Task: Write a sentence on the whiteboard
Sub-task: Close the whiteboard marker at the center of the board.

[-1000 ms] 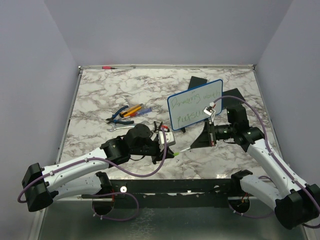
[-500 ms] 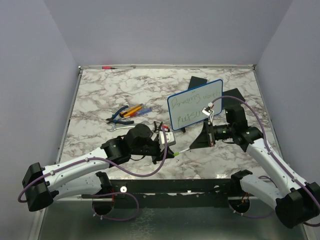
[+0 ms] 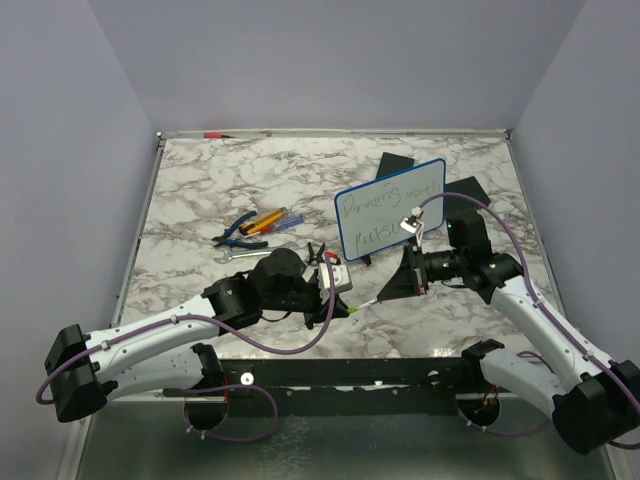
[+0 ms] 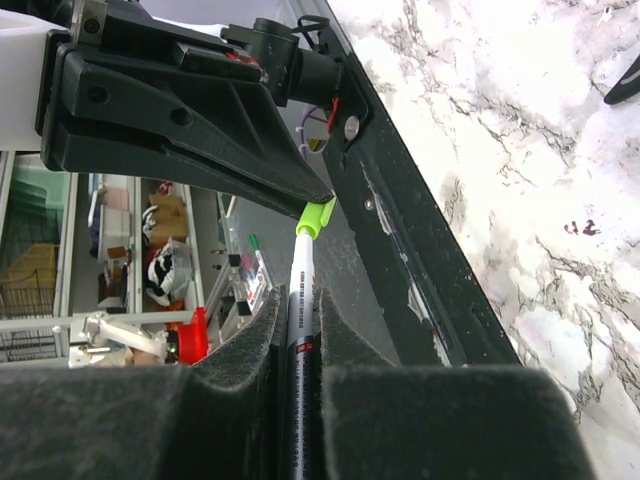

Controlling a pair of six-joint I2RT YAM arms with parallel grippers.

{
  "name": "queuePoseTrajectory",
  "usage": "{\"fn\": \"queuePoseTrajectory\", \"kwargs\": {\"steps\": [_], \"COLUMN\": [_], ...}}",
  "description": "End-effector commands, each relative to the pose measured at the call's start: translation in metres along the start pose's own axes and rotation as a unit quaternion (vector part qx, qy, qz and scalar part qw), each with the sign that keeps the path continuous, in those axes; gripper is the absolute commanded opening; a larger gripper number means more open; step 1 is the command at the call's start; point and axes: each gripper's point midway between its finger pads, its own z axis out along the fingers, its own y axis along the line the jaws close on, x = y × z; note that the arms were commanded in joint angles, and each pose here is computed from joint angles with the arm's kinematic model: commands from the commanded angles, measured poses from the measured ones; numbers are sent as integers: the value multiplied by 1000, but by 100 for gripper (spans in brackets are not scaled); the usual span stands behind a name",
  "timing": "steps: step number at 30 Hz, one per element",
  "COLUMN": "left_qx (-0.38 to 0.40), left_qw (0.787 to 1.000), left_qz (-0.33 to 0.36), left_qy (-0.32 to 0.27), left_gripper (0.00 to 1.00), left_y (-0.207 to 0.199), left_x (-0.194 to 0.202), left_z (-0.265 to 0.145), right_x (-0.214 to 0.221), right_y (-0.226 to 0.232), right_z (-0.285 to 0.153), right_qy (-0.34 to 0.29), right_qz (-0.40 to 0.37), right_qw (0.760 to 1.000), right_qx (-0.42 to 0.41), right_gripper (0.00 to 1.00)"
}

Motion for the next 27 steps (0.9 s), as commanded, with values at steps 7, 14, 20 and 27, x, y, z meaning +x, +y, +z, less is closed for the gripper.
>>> {"fn": "queuePoseTrajectory", "kwargs": {"steps": [7, 14, 20, 27], "left_qx": [0, -15, -28, -50], "left_qw": [1000, 1000, 1000, 998], "left_qz": [0, -6, -10, -13], "left_qy": [-1, 0, -9, -36], "left_gripper": [0, 0, 0, 0], "left_y": [1, 6, 10, 14], "left_x": [1, 0, -4, -14], "left_z": [2, 4, 3, -3], "right_x": [10, 14, 24, 30], "right_y": [-3, -2, -1, 2], "right_z": [13, 28, 48, 65], "right_qy": [29, 45, 65, 76], "right_qz": [3, -5, -11, -12], "right_qw": [1000, 999, 998, 997], "right_qx": [-6, -3, -6, -27], "right_gripper": [4, 3, 3, 2]}}
